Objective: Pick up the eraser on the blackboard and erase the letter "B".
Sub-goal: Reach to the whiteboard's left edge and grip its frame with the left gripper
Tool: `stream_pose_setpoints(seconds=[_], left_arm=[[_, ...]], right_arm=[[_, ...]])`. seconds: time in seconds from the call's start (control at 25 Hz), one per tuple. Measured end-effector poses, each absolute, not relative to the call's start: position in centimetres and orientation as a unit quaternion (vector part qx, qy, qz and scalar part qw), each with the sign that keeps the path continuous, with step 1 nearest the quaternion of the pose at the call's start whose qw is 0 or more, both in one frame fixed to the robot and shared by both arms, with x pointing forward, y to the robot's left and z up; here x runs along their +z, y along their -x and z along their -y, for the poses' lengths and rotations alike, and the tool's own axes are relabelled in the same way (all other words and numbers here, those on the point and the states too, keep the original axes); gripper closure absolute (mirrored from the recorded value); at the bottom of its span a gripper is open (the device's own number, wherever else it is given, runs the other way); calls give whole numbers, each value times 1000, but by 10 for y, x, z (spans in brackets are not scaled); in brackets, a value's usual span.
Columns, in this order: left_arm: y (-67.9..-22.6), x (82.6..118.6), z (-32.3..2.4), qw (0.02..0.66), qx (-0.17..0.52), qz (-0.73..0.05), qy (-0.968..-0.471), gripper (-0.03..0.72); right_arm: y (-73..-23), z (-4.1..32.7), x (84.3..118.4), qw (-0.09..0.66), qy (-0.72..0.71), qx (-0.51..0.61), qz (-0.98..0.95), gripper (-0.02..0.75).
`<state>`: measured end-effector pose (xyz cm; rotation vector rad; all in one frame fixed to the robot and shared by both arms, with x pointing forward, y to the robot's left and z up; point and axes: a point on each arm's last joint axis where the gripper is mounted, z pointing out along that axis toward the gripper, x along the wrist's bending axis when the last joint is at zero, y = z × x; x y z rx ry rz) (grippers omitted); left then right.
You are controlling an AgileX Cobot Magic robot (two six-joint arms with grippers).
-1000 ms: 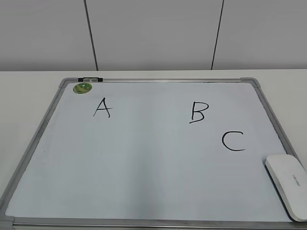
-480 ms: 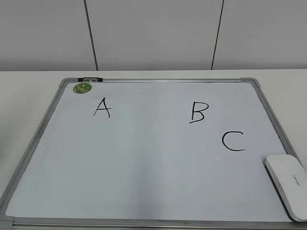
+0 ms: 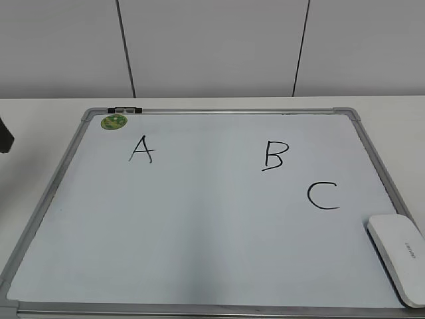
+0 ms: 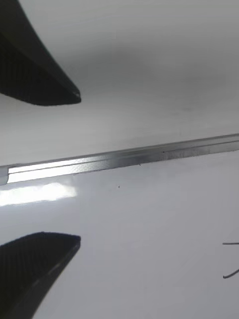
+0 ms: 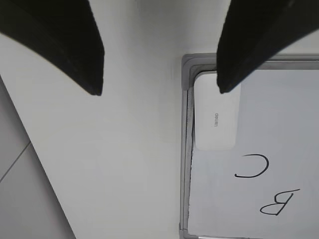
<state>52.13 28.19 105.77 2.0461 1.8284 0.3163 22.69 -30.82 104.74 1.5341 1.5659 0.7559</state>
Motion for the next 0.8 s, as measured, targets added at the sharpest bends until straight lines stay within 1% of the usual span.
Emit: stream_pose_setpoints(seconds=[0.16, 0.4, 0.8], left_arm=[[-548, 1031, -280, 165, 82, -657, -731, 126], [-580, 992, -279, 133, 49, -663, -735, 176], [-622, 957, -277, 124, 29, -670, -731, 293]], right_arm=[[-227, 308, 1047, 400, -606, 299, -619, 194], [-227, 308, 1047, 400, -606, 299, -619, 195], [-227, 308, 1047, 400, -606, 299, -619, 195]])
